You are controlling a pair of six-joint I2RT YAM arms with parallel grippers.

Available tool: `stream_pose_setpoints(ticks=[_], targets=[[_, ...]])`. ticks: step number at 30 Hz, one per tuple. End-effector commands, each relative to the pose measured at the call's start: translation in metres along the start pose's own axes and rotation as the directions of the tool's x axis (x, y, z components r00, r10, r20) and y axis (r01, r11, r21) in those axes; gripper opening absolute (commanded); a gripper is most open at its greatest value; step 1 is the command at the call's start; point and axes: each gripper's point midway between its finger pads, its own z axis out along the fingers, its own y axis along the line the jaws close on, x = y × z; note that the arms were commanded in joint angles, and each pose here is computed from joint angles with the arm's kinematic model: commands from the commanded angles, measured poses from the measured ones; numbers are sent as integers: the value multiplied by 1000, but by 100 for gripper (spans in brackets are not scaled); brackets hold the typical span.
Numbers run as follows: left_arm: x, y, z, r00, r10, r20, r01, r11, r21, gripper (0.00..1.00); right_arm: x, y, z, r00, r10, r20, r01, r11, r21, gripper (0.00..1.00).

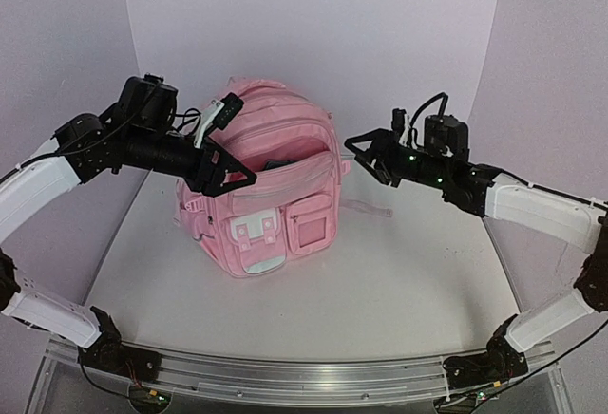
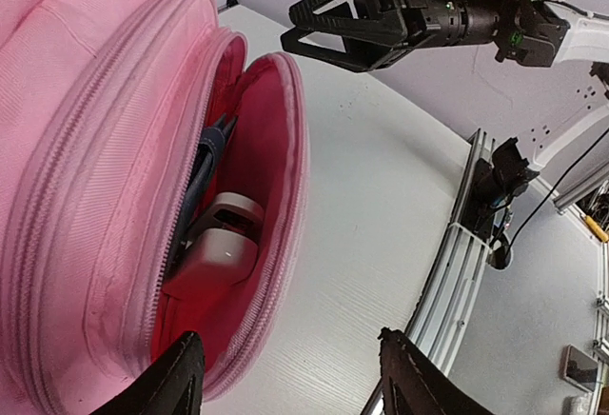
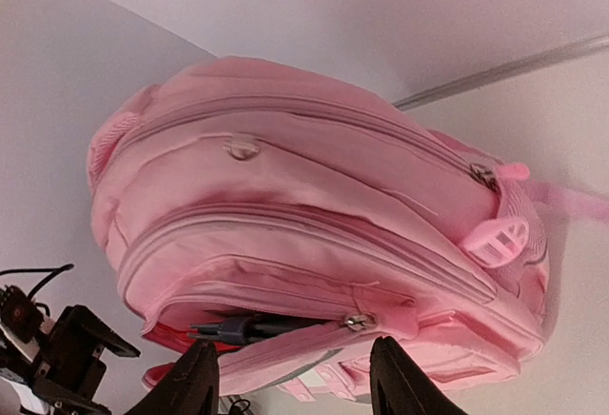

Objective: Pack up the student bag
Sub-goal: Place the personal item in the student bag.

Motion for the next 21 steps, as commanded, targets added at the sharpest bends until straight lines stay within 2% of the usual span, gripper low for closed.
stream_pose_setpoints(ticks=[1,3,8,21], targets=[[10,13,9,994,82,-67,-89,991,-102,62,-11,7,4,965,251,77,-241,963,-120,54],[14,19,11,992,102,-79,-112,984,-142,59,-7,-1,6,949,305,82,-293,947,-127,54],[20,33,15,989,122,-86,-139,963,-229,44,4,-17,14,910,410,69,-397,906,-145,51],[25,47,13,991,105,-81,-125,942,-312,9,15,-39,35,840,533,102,-516,842,-157,52]])
